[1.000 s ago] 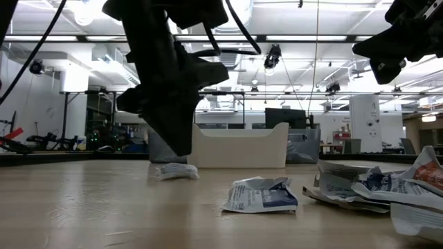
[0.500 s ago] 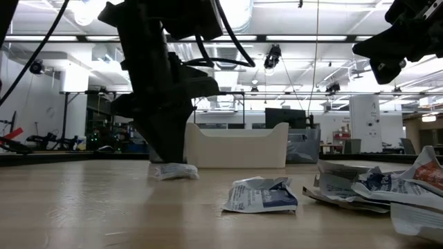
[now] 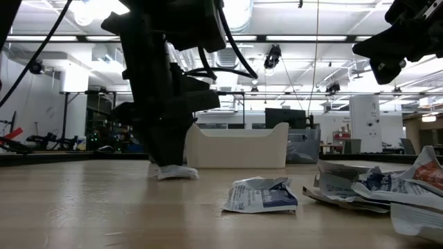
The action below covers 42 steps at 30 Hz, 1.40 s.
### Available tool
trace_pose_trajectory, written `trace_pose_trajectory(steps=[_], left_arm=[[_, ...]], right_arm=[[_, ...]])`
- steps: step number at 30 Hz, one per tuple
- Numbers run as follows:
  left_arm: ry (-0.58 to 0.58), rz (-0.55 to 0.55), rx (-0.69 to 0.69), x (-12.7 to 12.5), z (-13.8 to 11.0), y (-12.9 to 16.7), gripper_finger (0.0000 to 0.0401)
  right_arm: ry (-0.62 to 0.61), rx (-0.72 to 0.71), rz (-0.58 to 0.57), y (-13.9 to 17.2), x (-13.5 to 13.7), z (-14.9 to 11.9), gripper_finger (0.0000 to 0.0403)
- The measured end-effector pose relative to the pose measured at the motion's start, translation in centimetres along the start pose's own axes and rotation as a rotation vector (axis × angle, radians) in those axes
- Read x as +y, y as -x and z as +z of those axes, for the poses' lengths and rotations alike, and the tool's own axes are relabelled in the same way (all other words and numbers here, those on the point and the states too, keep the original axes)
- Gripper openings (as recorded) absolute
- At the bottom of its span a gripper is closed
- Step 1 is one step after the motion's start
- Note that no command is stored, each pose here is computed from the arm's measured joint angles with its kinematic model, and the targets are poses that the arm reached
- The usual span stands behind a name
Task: Pick & Place First Aid Supplies
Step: Put the white alcohol pad into the right black bin
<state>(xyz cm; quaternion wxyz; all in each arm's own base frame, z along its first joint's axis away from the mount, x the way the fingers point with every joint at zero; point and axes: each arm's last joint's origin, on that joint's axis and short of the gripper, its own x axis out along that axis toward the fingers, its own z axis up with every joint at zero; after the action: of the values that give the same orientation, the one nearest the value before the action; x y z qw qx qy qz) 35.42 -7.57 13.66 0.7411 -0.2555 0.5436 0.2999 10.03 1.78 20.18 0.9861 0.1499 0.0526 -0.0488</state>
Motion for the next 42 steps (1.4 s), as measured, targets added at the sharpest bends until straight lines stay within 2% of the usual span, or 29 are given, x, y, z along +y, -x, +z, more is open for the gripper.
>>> trace_pose_trajectory(steps=[6, 13, 20, 25, 37, 42], left_arm=[[-0.003, 0.022, 0.010, 0.2, -0.1, -0.3, 0.0085], [-0.017, 0.049, -0.022, 0.3, -0.1, -0.4, 0.0007], [-0.025, 0.055, -0.036, 0.3, 0.0, -0.3, 0.0001], [-0.032, 0.036, -0.072, 0.2, 0.5, 1.0, 0.0000], [-0.044, 0.084, -0.327, 1.2, 1.9, 5.5, 0.0000], [-0.097, 0.017, -0.398, 0.7, 2.8, 7.9, 0.0000]], right_arm=[[0.000, 0.000, 0.000, 0.0, 0.0, 0.0, 0.0011], [0.000, 0.000, 0.000, 0.0, 0.0, 0.0, 0.0011], [0.000, 0.000, 0.000, 0.0, 0.0, 0.0, 0.0011], [0.001, 0.001, 0.000, 0.0, 0.0, 0.0, 0.0011], [0.004, 0.002, -0.001, 0.0, 0.0, 0.0, 0.0011], [0.004, 0.002, -0.001, 0.0, 0.0, 0.0, 0.0011]])
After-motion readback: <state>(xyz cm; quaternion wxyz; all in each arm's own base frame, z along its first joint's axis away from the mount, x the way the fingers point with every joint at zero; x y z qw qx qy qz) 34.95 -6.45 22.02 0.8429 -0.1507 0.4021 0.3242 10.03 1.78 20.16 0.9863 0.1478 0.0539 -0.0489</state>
